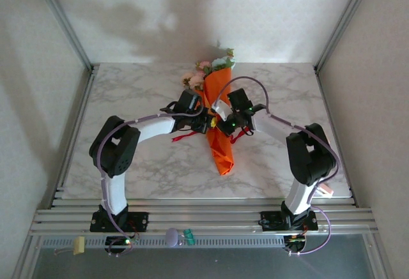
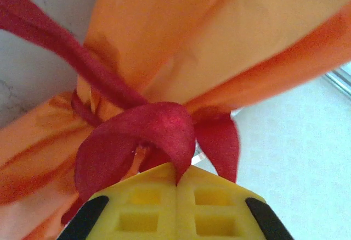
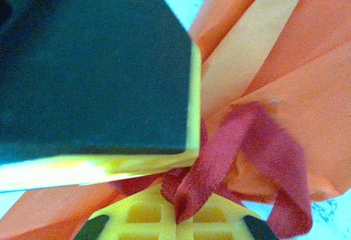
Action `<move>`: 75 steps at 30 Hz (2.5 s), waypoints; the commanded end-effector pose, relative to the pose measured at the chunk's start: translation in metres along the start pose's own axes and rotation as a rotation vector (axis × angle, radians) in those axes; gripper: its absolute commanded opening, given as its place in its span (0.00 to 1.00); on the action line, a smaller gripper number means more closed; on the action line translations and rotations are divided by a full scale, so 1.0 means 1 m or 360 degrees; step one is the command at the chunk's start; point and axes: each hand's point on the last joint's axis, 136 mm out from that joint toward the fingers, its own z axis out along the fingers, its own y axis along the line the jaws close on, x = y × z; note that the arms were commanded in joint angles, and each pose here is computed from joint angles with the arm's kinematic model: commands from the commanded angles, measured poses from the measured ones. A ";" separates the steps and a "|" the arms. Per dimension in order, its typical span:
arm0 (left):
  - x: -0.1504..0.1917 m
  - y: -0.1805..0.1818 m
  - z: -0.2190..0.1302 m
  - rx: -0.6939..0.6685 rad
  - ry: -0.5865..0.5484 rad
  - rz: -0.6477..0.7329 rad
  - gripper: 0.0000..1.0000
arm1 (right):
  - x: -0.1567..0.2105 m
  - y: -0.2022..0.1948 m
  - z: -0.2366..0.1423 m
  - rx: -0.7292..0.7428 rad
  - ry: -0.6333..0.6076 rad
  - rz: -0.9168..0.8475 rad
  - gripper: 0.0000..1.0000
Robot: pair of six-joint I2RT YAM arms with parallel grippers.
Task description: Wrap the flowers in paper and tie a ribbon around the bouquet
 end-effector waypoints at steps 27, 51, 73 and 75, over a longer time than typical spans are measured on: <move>0.019 0.003 -0.033 -0.0031 -0.0140 0.0143 0.24 | -0.015 -0.013 0.000 -0.0273 0.0013 0.0269 0.00; 0.007 -0.007 -0.009 0.0009 -0.0171 0.0102 0.18 | -0.020 -0.027 -0.016 -0.0162 -0.0041 0.0401 0.21; -0.004 -0.003 0.004 -0.0048 -0.0186 0.0113 0.15 | -0.014 -0.040 -0.015 -0.0041 0.0001 0.0367 0.30; -0.004 -0.005 0.004 -0.0048 -0.0188 0.0116 0.15 | -0.012 -0.040 -0.016 -0.0030 0.0005 0.0364 0.30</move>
